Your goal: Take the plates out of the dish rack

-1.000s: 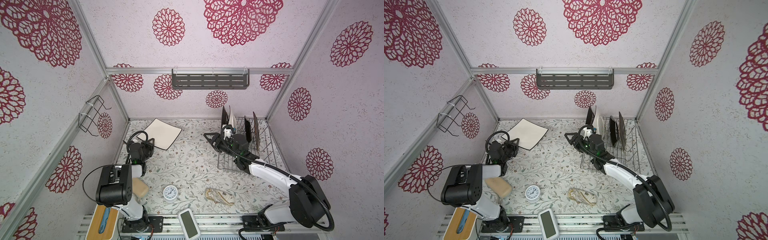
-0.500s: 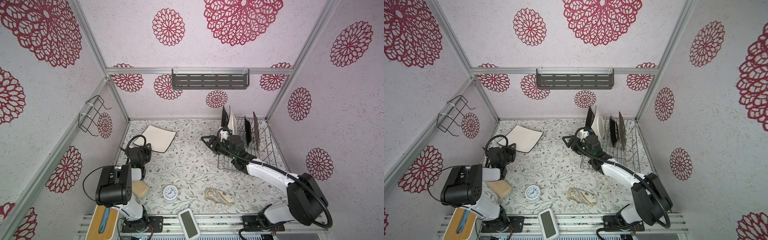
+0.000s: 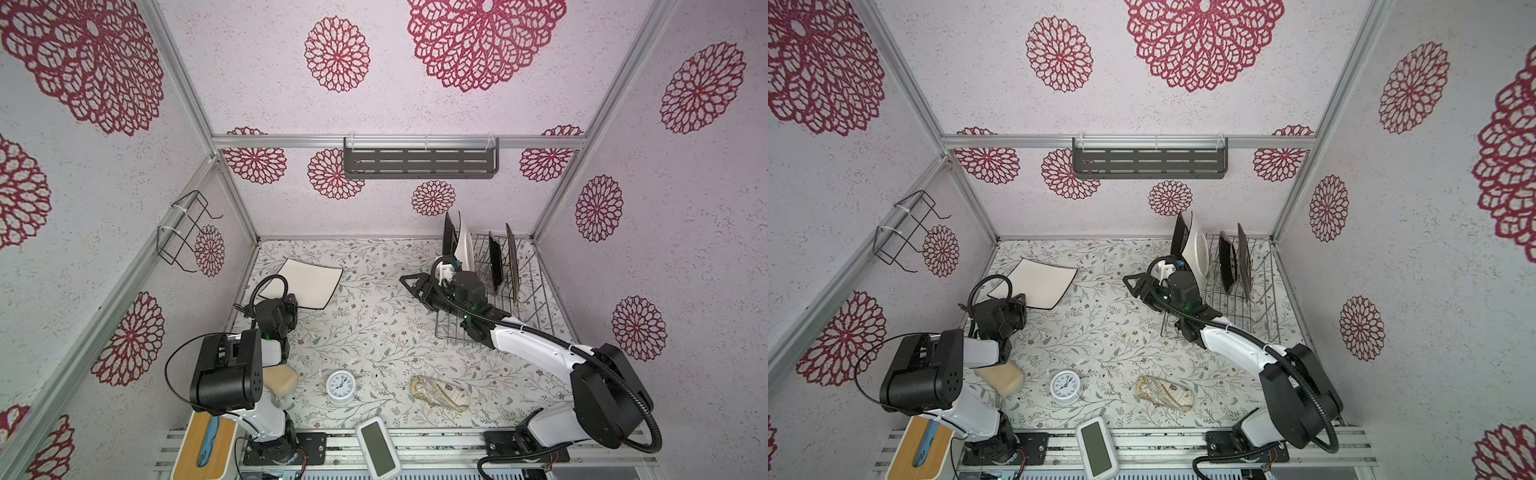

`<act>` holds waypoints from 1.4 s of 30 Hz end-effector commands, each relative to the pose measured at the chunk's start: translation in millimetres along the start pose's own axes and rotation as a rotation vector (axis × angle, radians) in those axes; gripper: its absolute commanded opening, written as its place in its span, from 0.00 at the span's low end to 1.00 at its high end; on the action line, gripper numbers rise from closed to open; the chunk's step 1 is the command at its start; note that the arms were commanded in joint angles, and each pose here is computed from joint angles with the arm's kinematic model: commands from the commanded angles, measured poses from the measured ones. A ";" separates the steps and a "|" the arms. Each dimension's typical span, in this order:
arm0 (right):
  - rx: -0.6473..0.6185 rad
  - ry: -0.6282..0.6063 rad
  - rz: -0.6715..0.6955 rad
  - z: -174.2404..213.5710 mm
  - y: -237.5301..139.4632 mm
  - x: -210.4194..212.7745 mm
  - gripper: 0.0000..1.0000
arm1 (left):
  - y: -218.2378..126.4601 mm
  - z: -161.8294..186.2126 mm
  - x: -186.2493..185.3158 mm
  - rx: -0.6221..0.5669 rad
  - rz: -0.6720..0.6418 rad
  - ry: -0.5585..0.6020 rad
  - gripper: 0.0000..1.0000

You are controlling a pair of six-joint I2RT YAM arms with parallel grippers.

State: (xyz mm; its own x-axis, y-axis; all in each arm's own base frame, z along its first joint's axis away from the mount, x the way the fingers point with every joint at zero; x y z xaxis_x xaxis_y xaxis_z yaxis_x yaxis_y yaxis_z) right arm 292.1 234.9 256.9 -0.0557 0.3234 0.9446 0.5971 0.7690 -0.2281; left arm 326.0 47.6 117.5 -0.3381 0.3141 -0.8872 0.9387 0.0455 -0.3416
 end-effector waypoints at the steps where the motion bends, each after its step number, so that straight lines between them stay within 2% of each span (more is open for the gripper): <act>1: -0.038 -0.039 -0.042 -6.6 1.5 18.5 0.75 | -8.9 -22.2 -39.7 -0.115 0.205 0.001 0.00; 15: -0.030 -0.033 -0.016 -3.8 5.6 11.0 0.75 | -9.2 -32.2 -23.6 -0.164 0.149 -0.022 0.00; 39: -0.025 -0.028 -0.007 -3.3 12.1 10.1 0.76 | 4.9 -29.2 1.0 -0.140 0.050 -0.042 0.00; 42: -0.029 -0.030 -0.005 -3.6 11.4 10.6 0.76 | 7.2 -28.5 3.1 -0.129 0.033 -0.041 0.12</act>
State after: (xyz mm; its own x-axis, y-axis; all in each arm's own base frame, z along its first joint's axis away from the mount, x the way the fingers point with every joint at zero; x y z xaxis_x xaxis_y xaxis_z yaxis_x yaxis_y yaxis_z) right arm 298.1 242.7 247.5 -0.0249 0.3490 0.9368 0.5906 0.7612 -0.2679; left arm 317.1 68.6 93.0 -0.4420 0.2535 -0.8605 0.8969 0.1399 -0.4195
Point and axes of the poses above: each gripper's point midway between its finger pads, its own y axis out along the fingers, its own x axis along the line the jaws close on, z = x × y, the point moved 9 cm from there along -y, back along the fingers, and after that the axes turned 11 degrees about y, right-handed, at the moved point
